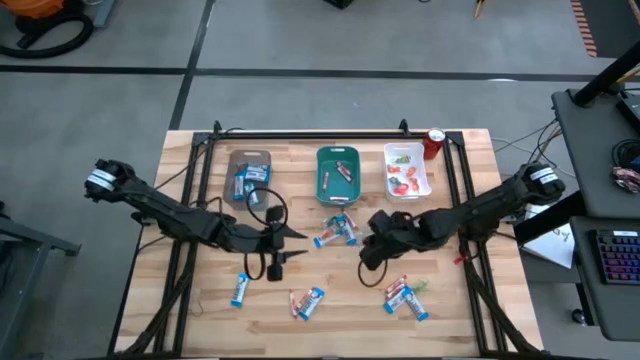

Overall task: Sort candy
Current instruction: Put the white chocolate into the black bin, then put the green gummy into the white bin

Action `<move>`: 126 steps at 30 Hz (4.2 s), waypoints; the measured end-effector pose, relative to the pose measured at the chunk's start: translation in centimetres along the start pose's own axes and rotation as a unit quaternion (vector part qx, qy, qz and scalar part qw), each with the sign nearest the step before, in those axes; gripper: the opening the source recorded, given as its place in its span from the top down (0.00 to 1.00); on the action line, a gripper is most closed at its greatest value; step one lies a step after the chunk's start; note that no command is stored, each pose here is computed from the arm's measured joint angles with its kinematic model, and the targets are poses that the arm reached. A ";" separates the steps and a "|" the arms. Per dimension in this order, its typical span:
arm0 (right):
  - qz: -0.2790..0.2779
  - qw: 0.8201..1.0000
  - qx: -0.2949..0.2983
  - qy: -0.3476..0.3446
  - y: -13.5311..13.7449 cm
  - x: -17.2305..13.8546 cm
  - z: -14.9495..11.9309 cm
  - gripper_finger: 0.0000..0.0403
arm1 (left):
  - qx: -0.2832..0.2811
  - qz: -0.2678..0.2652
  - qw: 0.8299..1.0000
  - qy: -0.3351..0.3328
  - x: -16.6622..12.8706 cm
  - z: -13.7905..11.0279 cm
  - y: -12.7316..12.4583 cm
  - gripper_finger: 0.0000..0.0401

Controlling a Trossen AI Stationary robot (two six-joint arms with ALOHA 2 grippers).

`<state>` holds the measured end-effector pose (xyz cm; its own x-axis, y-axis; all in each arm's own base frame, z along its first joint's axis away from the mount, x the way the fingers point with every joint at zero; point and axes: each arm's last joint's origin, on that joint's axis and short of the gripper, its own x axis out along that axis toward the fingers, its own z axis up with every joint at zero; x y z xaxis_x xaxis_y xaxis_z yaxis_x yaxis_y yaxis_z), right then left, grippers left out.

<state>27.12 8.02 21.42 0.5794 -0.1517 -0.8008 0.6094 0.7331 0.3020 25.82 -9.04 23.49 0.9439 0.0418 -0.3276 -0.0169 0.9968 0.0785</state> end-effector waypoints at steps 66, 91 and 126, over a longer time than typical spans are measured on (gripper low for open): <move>0.176 0.957 -0.171 -0.152 4.2 -0.4 2.2 0.53 | -0.140 0.391 0.895 0.166 -7.9 -2.6 9.3 1.00; 0.167 0.959 -0.166 -0.158 4.1 -0.3 2.2 0.53 | -0.170 0.484 0.794 0.326 -7.3 -6.0 16.5 1.00; 0.139 0.988 -0.048 -0.040 2.8 0.4 0.8 0.53 | -0.125 0.297 0.931 0.170 -5.3 -2.5 7.8 0.71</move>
<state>29.49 9.51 22.40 0.7612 0.0157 -0.6483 0.3678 0.8130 0.4515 19.85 -1.29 23.44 0.5850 0.5683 -0.5787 -0.6196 0.7735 0.1332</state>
